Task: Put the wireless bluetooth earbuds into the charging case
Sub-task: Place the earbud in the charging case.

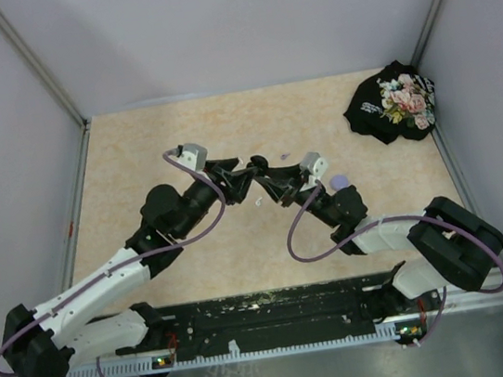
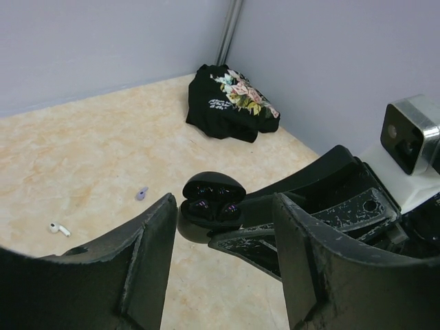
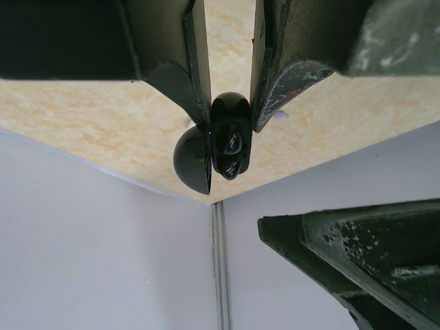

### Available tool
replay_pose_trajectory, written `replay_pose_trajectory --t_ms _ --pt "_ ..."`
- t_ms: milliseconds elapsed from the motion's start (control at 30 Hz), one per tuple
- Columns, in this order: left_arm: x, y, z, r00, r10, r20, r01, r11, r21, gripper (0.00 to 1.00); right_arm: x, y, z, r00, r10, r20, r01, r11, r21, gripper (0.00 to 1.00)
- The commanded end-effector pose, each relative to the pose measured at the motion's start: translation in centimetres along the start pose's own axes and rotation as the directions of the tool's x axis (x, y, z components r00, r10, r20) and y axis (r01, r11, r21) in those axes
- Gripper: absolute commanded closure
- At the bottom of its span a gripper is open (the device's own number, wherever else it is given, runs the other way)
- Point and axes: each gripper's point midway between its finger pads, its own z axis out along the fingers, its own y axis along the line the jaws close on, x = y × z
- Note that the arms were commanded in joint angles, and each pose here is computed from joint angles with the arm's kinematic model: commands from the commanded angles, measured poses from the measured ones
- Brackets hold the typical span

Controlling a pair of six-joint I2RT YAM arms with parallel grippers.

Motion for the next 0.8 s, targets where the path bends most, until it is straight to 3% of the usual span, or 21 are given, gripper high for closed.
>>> replay_pose_trajectory --t_ms 0,500,767 --pt "-1.8 0.1 -0.9 1.0 0.001 0.003 -0.001 1.0 -0.022 0.36 -3.0 1.1 1.1 0.995 0.009 0.101 -0.004 0.999 -0.049 1.0" --pt "-2.9 1.1 -2.7 0.987 0.052 -0.15 -0.046 0.998 0.047 0.15 -3.0 4.3 1.3 0.995 -0.002 0.096 0.025 0.971 -0.238 1.0" --pt "-2.1 -0.4 -4.6 0.968 0.03 -0.248 0.035 0.966 0.256 0.12 -3.1 6.3 1.1 0.995 0.01 0.1 0.025 0.936 -0.352 1.0"
